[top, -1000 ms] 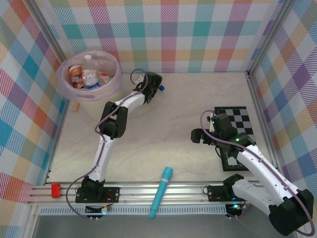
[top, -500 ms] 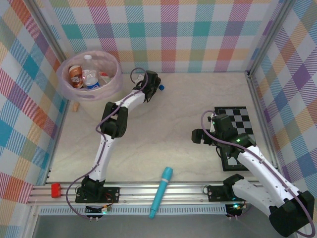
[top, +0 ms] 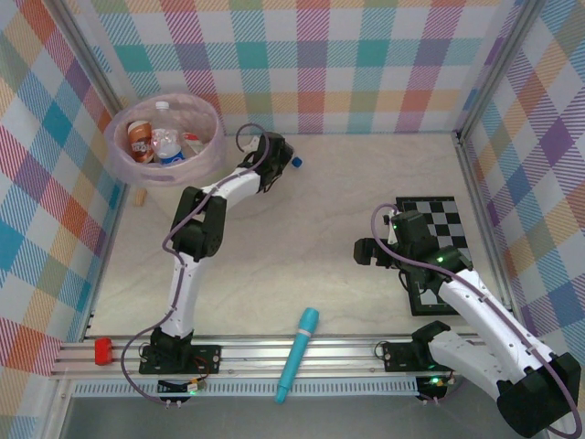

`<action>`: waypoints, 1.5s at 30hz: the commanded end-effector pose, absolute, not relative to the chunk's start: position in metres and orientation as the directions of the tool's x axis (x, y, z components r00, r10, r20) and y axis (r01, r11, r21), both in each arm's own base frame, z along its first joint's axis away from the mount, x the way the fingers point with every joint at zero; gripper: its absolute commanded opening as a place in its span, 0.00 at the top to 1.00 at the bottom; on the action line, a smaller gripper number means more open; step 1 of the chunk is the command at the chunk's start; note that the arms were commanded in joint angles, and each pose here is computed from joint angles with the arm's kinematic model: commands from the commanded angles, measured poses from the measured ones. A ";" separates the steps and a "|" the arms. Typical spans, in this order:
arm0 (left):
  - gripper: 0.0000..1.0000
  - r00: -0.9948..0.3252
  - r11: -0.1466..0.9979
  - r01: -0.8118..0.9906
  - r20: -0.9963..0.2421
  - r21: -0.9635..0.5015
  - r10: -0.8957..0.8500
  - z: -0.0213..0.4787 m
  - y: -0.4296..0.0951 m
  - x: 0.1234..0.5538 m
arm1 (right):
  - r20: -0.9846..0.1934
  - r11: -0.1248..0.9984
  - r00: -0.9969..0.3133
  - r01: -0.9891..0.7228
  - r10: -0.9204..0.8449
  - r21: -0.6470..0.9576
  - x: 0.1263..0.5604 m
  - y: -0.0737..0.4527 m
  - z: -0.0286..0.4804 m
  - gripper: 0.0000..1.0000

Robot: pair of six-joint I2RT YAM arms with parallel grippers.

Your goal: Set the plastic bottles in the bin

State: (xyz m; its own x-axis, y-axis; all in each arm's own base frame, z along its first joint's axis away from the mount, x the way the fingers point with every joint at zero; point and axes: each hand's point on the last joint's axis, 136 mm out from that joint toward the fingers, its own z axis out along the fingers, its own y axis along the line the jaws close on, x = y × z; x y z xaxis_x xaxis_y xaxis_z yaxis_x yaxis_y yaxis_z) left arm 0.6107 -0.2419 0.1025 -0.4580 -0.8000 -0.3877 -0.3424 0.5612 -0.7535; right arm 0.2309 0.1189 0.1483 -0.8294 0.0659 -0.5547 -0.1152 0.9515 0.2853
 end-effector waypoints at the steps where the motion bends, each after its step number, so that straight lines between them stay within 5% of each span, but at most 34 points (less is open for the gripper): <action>1: 0.52 -0.456 0.597 -0.221 -0.459 -0.771 -0.762 0.162 -0.252 0.601 | -0.562 0.949 -0.825 -0.121 0.067 0.291 0.234 0.120 0.151 0.00; 4: 0.50 -0.449 0.673 -0.236 -0.536 -0.701 -0.715 0.163 -0.243 0.596 | -0.563 0.950 -0.824 -0.123 0.064 0.288 0.235 0.120 0.152 0.00; 11: 0.09 -0.490 0.786 -0.275 -0.622 -0.554 -0.611 0.146 -0.229 0.604 | -0.562 0.953 -0.825 -0.116 0.065 0.279 0.230 0.116 0.150 0.00; 14: 0.00 -0.504 0.804 -0.288 -0.632 -0.520 -0.589 0.139 -0.226 0.609 | -0.561 0.954 -0.825 -0.114 0.063 0.276 0.229 0.115 0.148 0.00; 27: 0.00 -0.567 0.845 -0.340 -0.627 -0.413 -0.534 0.107 -0.223 0.624 | -0.569 0.957 -0.819 -0.107 0.068 0.269 0.230 0.113 0.147 0.00; 45: 0.00 -0.535 0.750 -0.372 -0.534 -0.547 -0.655 0.049 -0.223 0.668 | -0.580 0.965 -0.812 -0.100 0.061 0.242 0.231 0.108 0.147 0.00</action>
